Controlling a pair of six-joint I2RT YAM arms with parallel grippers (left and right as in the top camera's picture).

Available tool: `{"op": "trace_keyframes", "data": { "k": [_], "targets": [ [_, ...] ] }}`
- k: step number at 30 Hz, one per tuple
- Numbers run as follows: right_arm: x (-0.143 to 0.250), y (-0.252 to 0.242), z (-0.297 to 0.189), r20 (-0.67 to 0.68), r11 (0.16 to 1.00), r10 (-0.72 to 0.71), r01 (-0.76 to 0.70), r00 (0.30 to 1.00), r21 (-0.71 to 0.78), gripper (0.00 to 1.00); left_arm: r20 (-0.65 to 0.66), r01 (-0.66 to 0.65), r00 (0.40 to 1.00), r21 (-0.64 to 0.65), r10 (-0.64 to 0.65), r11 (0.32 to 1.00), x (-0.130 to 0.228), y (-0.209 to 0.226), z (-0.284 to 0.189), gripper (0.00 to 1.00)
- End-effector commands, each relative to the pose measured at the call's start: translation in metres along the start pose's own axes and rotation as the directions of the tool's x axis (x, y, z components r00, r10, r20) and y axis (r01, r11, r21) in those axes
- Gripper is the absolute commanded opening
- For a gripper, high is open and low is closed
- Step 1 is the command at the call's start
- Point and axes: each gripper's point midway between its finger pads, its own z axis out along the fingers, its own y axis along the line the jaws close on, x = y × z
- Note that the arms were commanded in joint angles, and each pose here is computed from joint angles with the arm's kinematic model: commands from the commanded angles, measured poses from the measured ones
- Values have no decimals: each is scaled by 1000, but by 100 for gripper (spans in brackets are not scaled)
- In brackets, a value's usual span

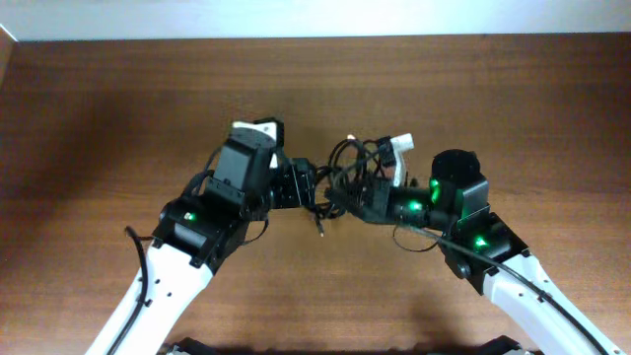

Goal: Untangle cables

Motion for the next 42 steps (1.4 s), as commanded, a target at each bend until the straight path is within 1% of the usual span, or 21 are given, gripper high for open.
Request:
{"op": "trace_keyframes", "data": {
  "k": [1,3,4,6,8,9,10,12,13,17,19,20,21,22,23,25,27,29,32,37,42],
  "targets": [
    [6,15,-3,-34,972,-228,226,973,-65,4,63,-338,941,122,333,933,-8,-26,-6,73],
    [7,17,-3,-41,971,-229,225,973,-74,4,71,-501,865,110,496,858,-5,-25,-6,72],
    [9,19,-3,-47,967,-244,240,969,-88,4,74,-576,817,123,572,808,-2,-27,-6,67],
    [10,27,-7,-57,957,-268,258,962,-135,4,63,-644,764,127,642,754,3,-25,-6,68],
    [14,44,-12,-72,923,-331,307,941,-230,4,63,-726,677,219,733,652,21,-33,-9,69],
    [14,46,-13,-69,918,-340,316,938,-239,4,57,-727,676,220,735,651,22,-32,-9,69],
    [15,46,-13,-72,918,-341,315,937,-241,4,56,-726,676,221,735,651,23,-32,-9,63],
    [15,46,-13,-74,917,-342,315,937,-244,4,56,-725,677,223,734,651,23,-32,-9,18],
    [15,46,-13,-73,917,-341,315,937,-244,4,56,-725,677,226,734,651,23,-32,-9,0],
    [13,45,-12,-64,920,-339,316,939,-232,8,58,-683,722,220,690,696,19,-34,-9,0],
    [12,44,-12,-61,920,-339,317,939,-228,75,28,-610,791,107,611,785,6,-17,-6,0],
    [9,39,-11,-48,928,-330,315,943,-196,92,20,-556,831,51,556,830,-1,-4,-5,0],
    [3,18,-8,-29,963,-259,256,965,-90,100,19,-510,860,34,510,859,-6,3,-6,0],
    [-2,-13,-7,-3,984,-170,170,985,61,99,19,-439,898,2,439,898,-14,18,-7,0],
    [-4,-23,-8,8,982,-155,153,988,109,99,18,-391,920,-19,392,920,-18,27,-8,0],
    [-3,-23,-8,-1,971,-214,213,977,110,99,17,-260,965,-47,261,965,-22,43,-11,0],
    [-2,-23,-8,-12,961,-258,258,966,104,97,-2,-226,974,63,227,972,-16,28,-11,0],
    [0,-19,-7,-22,956,-282,283,959,81,92,-35,-157,986,99,161,983,-8,23,-12,0],
    [-1,-19,-7,-15,961,-264,265,964,85,93,-70,-122,988,204,139,971,0,6,-15,0],
    [-2,-19,-7,-7,963,-253,253,967,91,93,-116,-124,981,233,154,964,13,-8,-7,0],
    [-19,-34,-11,77,965,-198,181,977,190,91,-138,-124,977,253,163,959,20,-15,-5,0]
  ]
}}
